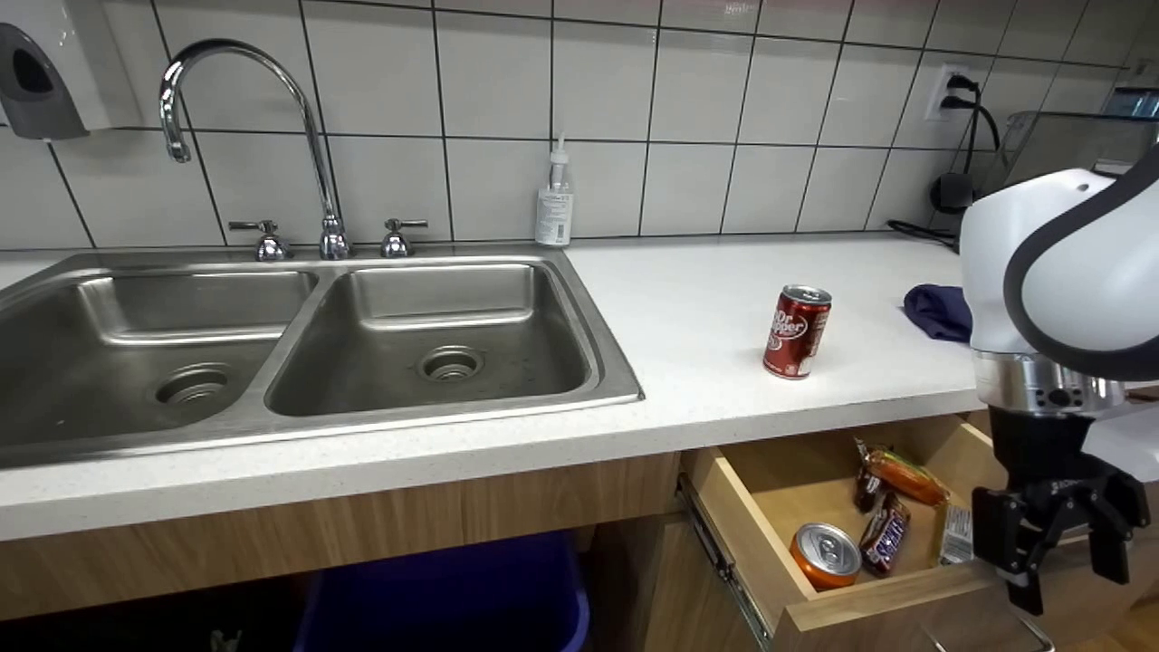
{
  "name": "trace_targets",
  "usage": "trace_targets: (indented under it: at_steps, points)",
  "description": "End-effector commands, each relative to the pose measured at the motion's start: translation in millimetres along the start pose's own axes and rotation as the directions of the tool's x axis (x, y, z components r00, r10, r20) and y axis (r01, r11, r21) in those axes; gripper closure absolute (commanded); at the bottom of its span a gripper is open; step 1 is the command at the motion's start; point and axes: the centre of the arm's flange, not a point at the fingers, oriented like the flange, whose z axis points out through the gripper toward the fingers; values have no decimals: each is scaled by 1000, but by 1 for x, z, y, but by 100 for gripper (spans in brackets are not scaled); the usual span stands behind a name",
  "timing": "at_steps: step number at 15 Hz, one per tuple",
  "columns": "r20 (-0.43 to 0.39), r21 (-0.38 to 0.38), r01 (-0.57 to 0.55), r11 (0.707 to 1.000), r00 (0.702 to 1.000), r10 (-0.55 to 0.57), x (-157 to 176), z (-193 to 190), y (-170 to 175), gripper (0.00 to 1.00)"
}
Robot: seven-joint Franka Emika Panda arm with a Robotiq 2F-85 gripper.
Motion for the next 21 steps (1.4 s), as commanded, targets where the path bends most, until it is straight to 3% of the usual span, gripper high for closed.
trace_targets:
  at_steps: [1, 21]
  points:
    - [-36, -9, -4, 1000, 999, 4, 20, -5, 8, 0]
    - [-231, -8, 8, 1000, 973, -10, 60, -30, 18, 0]
